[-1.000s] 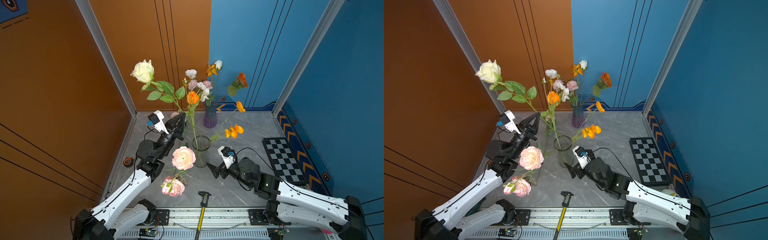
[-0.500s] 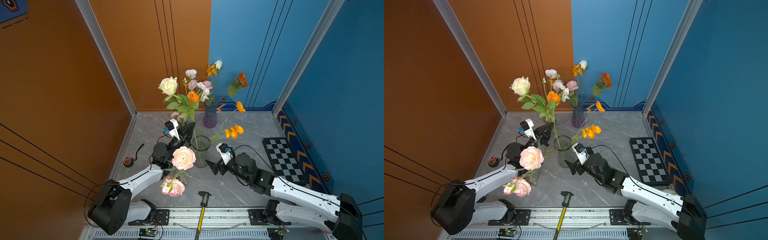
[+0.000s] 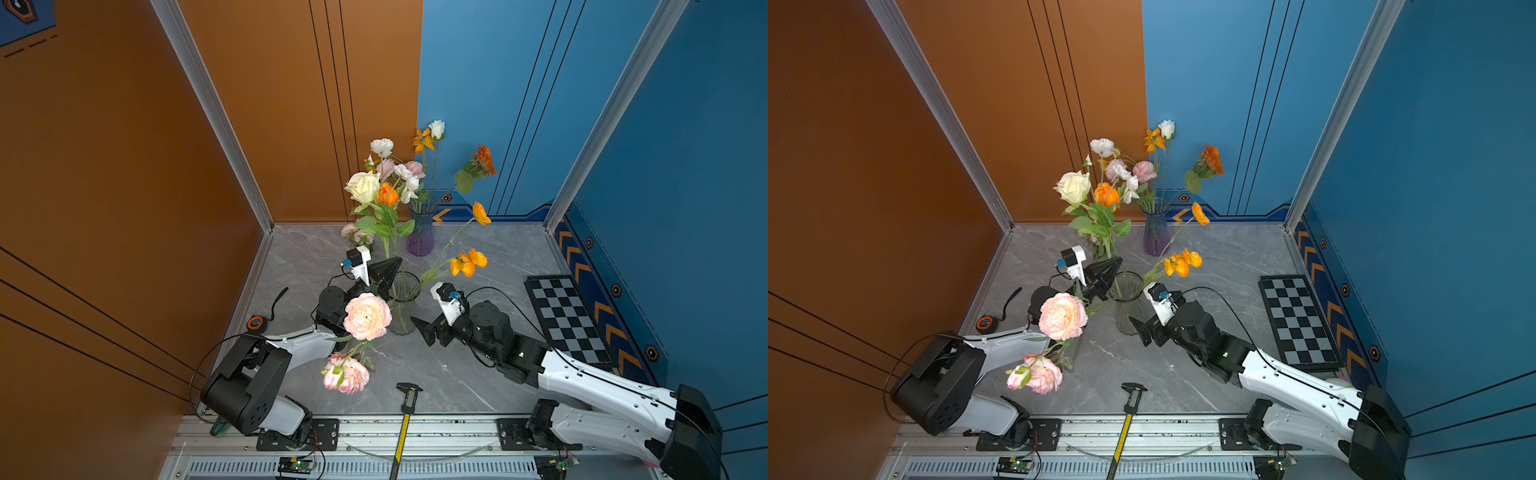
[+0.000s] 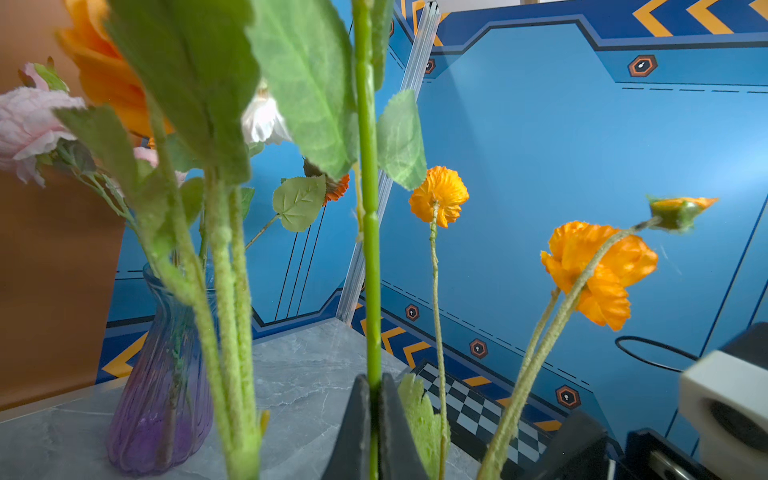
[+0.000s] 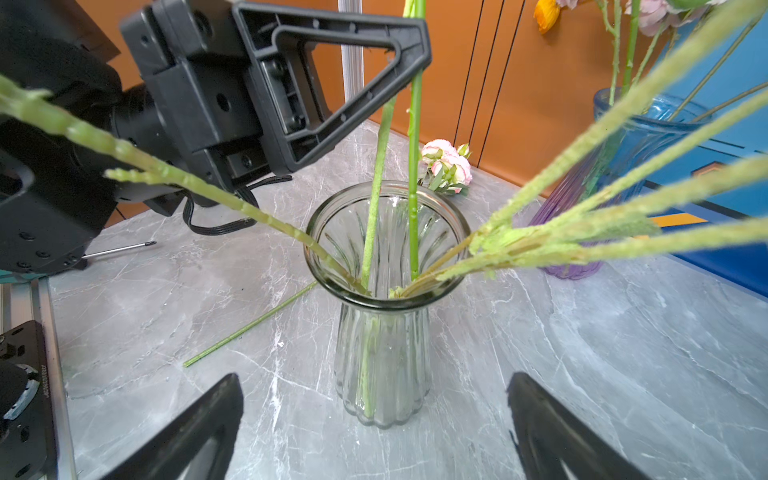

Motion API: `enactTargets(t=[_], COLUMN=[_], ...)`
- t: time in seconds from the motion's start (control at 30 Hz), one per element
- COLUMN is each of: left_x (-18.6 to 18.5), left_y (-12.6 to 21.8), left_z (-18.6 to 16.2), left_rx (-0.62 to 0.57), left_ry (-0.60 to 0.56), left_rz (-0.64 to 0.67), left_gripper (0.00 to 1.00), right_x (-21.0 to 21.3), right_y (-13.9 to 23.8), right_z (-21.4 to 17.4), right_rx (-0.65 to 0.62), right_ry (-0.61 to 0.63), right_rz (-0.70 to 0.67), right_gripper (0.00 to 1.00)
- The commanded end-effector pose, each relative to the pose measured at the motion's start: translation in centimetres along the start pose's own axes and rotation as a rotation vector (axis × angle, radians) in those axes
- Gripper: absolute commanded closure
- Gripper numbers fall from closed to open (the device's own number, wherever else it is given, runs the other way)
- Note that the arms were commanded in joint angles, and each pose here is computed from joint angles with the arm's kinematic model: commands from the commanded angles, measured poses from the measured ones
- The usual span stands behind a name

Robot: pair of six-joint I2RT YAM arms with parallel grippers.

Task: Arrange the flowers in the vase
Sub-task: 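Open the left gripper to release the cream rose in the vase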

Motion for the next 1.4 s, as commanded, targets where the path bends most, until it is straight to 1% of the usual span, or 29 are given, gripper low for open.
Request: enactTargets(t=[0.0,0.1,0.37,0.4,0.6,0.8,0.83,1.13,1.2,1.23,1.3,1.33,1.37], left_x=[0.0,0.2,0.1,0.2,0.1,-0.6,-0.8,-1.5,-1.3,-0.8,0.7,1.6,2.9], left_y=[0.2,0.3,0.9,1.0,1.0,1.2,1.3,2.9,3.5,3.9,4.9,5.5,6.1], left_z=[-0.7,-1.1,-1.2,-1.1,-0.9,-0.2,0.0,0.5,0.7,0.6,1.1,1.2,1.4], left_rx=[0.018,0.027,0.032,0.032,0.051,0.063,0.063,0.111,0.117,0.118,0.122,0.148,0.183], left_ry=[0.01,0.022,0.028,0.028,0.034,0.029,0.027,-0.006,-0.011,-0.012,-0.016,-0.024,-0.038], left_rz=[-0.029,-0.024,-0.019,-0.014,-0.019,-0.031,-0.031,0.014,0.041,0.083,0.208,0.296,0.417], left_gripper=[0.96,0.94,0.86,0.85,0.66,0.59,0.56,0.52,0.52,0.52,0.51,0.51,0.51], right_x=[0.1,0.0,-0.1,-0.1,-0.2,-0.3,-0.3,-0.2,-0.2,-0.2,-0.3,-0.3,-0.3], right_y=[-0.2,-0.3,-0.3,-0.3,0.1,0.4,0.4,0.2,0.3,0.4,0.6,0.7,0.8], right_z=[1.6,1.6,1.4,1.4,1.5,1.4,1.4,1.2,1.2,1.2,1.2,1.2,1.1], right_rx=[-0.04,-0.039,-0.038,-0.035,-0.041,-0.045,-0.047,-0.044,-0.046,-0.046,-0.048,-0.047,-0.042], right_ry=[-0.006,-0.007,-0.015,-0.014,-0.02,-0.022,-0.024,-0.023,-0.023,-0.024,-0.024,-0.024,-0.022], right_rz=[0.02,0.019,0.016,0.018,0.012,0.004,0.003,0.009,0.009,0.008,0.004,0.001,0.002], right_gripper=[0.0,0.0,0.0,0.0,0.0,0.0,0.0,0.0,0.0,0.0,0.0,0.0,0.0])
Point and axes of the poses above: each gripper's point midway between its finger pads, its own y axis back along the fingers, its own x axis along the line the jaws close on, z = x × y, the point moved 3 cm from there along y, back along the fingers, and after that the axes turned 7 degrees about y, right-handed, at the moved point
